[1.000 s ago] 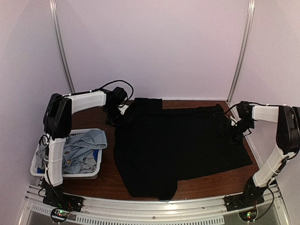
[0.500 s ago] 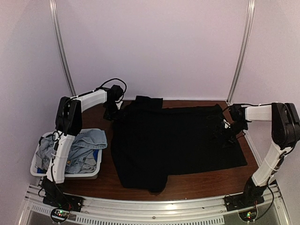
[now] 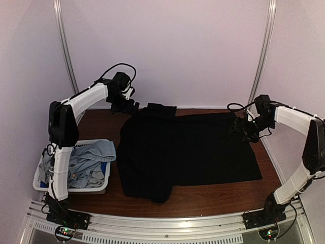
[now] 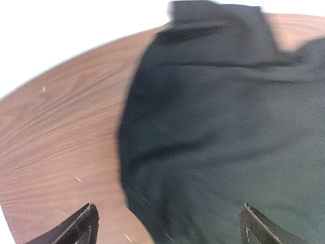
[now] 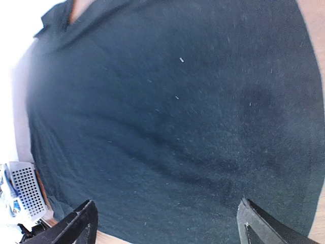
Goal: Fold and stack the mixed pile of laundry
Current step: Pick up the flattened T-shirt from the center of the board.
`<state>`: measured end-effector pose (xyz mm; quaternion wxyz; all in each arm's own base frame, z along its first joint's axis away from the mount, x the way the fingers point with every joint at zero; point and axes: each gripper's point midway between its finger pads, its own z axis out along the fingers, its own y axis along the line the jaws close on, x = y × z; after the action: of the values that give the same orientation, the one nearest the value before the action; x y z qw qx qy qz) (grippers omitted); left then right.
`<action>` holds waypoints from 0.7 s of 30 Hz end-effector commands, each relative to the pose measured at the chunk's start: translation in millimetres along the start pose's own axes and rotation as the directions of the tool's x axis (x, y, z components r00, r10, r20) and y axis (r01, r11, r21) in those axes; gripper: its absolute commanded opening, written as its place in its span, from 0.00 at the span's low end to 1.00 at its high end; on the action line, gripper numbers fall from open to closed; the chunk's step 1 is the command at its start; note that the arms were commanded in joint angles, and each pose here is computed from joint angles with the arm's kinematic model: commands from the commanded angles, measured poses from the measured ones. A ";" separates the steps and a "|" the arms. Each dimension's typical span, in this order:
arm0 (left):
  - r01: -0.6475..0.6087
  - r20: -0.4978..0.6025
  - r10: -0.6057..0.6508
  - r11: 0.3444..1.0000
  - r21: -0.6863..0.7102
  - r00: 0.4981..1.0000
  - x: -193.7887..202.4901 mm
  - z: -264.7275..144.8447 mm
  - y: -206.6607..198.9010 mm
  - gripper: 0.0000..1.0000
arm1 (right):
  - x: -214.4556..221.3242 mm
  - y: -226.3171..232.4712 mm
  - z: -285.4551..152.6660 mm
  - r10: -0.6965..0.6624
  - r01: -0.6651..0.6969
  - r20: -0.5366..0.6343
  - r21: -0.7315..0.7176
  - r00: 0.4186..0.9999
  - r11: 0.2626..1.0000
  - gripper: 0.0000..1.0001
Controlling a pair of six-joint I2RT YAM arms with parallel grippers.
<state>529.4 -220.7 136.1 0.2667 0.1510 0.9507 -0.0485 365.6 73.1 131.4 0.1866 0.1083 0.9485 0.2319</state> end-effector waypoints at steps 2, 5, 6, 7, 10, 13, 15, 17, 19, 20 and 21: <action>-0.095 -0.016 0.098 0.989 0.115 0.995 37.1 -44.6 -68.8 0.96 | 17.0 -6.1 18.7 -0.005 0.004 -0.068 -0.021 0.998 1.000 0.93; -0.133 -0.091 0.146 0.982 0.134 0.985 74.8 -37.3 -92.5 0.96 | 12.1 -3.0 30.7 -0.011 0.008 -0.066 -0.043 0.998 0.999 0.92; -0.144 -0.124 0.162 0.979 0.141 0.979 89.7 -32.3 -100.2 0.95 | 12.9 -5.4 37.1 -0.012 0.009 -0.080 -0.038 0.997 0.999 0.91; -0.148 -0.135 0.164 0.982 0.121 0.977 95.1 -30.6 -100.2 0.95 | 14.8 -8.0 42.6 -0.014 0.011 -0.096 -0.033 0.995 0.999 0.91; -0.122 -0.204 0.142 0.987 0.109 0.969 121.9 -19.1 -99.7 0.93 | 22.2 -19.9 55.4 -0.021 0.021 -0.128 -0.004 0.992 1.000 0.90; -0.114 -0.256 0.133 0.989 0.090 0.958 139.7 -6.7 -95.2 0.91 | 32.2 -34.8 67.8 -0.018 0.024 -0.163 0.037 0.987 0.999 0.90; -0.116 -0.282 0.134 0.990 0.078 0.950 147.9 3.5 -93.2 0.89 | 37.2 -44.0 75.2 0.000 0.011 -0.182 0.061 0.983 0.998 0.89; -0.128 -0.310 0.143 0.989 0.068 0.940 155.3 17.1 -91.8 0.88 | 39.4 -54.4 81.5 0.033 -0.015 -0.196 0.092 0.980 0.996 0.88; -0.135 -0.333 0.146 0.989 0.056 0.932 160.9 31.2 -90.7 0.86 | 42.0 -64.5 89.0 0.064 -0.038 -0.216 0.124 0.974 0.992 0.87; -0.140 -0.352 0.149 0.989 0.052 0.924 166.0 42.1 -90.6 0.86 | 42.0 -67.7 92.1 0.073 -0.043 -0.222 0.137 0.972 0.990 0.87; -0.143 -0.358 0.151 0.989 0.048 0.922 166.3 49.3 -91.0 0.85 | 41.9 -71.3 94.6 0.080 -0.045 -0.227 0.154 0.971 0.987 0.87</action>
<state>377.4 -270.8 36.8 0.0979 0.2365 0.9663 -0.0274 360.4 75.6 35.2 0.0867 0.1056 0.9664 0.2180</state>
